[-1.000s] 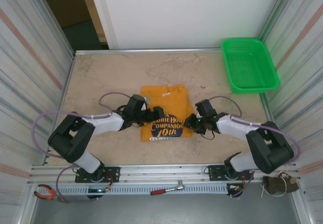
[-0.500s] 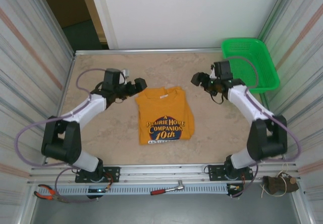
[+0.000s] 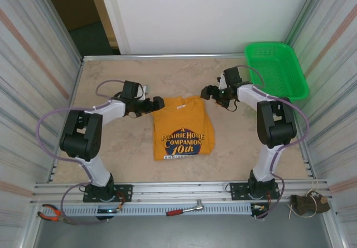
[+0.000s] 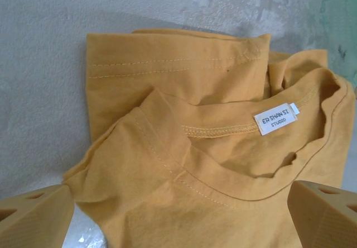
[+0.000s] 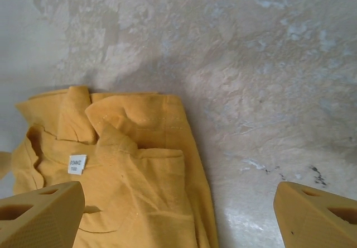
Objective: Fold the inside-out t-shirt
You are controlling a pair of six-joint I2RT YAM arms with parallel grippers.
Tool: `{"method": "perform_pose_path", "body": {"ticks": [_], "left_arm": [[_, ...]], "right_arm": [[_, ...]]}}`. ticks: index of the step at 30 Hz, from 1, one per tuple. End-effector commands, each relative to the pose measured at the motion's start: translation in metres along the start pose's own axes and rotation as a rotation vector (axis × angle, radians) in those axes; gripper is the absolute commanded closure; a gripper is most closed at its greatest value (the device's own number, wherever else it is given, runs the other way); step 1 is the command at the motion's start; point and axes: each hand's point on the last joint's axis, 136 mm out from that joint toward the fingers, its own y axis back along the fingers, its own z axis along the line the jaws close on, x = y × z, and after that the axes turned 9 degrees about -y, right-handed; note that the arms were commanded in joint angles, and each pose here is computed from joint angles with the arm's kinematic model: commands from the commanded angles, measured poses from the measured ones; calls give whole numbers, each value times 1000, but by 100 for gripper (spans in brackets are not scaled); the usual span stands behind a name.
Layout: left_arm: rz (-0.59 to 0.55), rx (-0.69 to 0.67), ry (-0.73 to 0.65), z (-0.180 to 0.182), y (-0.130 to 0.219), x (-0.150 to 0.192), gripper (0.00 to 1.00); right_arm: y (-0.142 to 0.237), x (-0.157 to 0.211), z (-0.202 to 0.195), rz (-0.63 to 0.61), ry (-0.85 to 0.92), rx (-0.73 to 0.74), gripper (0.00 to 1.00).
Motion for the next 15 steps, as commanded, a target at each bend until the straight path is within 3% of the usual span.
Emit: {"method": "perform_pose_path", "body": {"ticks": [1,15], "left_arm": [[20,-7,-29,6,-14,4,1],[44,64,-42,-10,-40,9,1]], "right_arm": [[-16,13,-6,49,13,-2,14],[-63,57,26,144,91,-20,24]]}}
